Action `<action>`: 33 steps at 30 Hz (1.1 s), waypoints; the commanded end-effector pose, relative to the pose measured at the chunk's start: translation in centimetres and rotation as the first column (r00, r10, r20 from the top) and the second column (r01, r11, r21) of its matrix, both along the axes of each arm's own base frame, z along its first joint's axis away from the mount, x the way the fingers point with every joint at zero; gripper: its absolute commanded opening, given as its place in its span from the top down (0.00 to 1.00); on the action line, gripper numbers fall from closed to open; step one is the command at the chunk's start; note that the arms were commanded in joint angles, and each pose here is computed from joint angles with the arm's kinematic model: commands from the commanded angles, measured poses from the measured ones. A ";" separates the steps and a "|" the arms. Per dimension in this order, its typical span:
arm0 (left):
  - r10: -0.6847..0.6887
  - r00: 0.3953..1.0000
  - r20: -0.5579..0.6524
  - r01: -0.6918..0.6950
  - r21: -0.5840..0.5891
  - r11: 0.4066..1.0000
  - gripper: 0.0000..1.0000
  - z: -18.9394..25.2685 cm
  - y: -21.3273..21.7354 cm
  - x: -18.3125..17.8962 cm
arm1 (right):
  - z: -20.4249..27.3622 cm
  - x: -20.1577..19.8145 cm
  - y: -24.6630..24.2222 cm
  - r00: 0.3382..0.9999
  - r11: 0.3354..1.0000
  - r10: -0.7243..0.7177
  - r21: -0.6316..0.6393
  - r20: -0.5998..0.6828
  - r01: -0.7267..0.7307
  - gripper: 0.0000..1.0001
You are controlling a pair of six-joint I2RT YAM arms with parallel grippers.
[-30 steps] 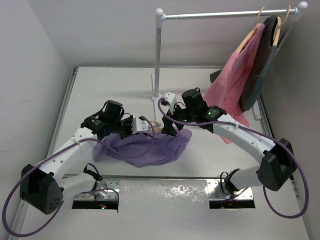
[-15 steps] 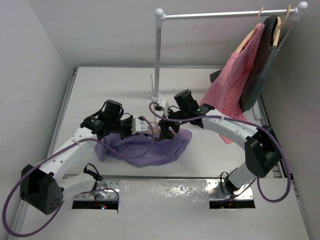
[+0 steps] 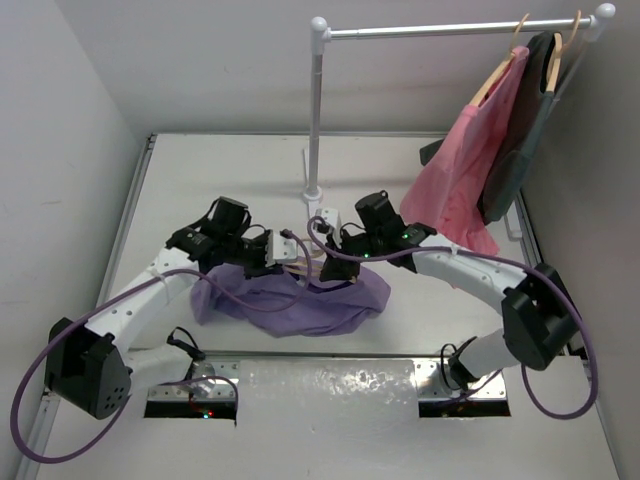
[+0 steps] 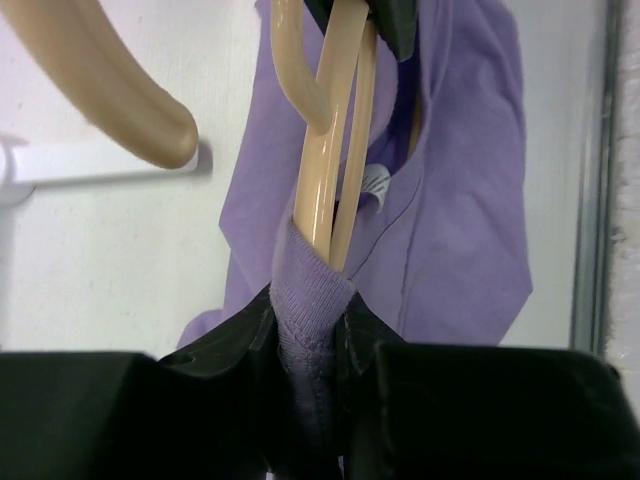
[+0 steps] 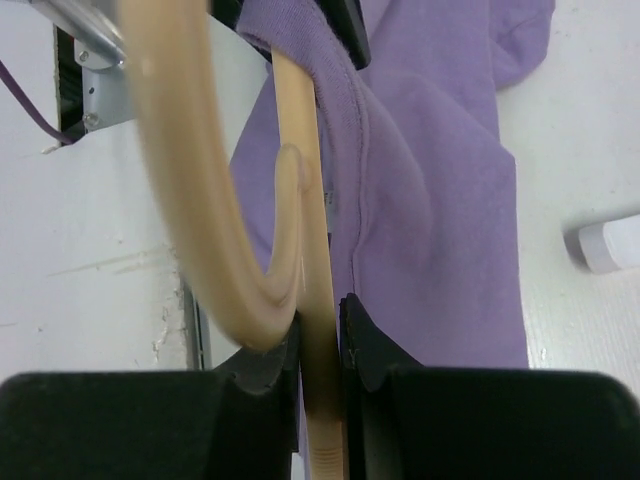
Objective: Place the t-shirt on the hanger
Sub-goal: Place the hanger at the clothesline.
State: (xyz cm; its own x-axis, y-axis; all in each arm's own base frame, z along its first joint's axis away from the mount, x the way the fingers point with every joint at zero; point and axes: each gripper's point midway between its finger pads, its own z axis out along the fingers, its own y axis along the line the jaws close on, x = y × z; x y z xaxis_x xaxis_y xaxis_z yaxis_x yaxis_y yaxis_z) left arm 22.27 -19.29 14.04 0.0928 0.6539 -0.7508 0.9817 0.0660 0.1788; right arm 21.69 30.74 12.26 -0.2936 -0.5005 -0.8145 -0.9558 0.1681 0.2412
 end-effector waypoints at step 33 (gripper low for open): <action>0.212 0.971 0.108 -0.193 -0.166 0.967 0.00 6.5 -1.5 4.5 | 4.3 -0.7 -7.4 0.922 0.925 -0.369 -0.049 0.119 0.377 1.00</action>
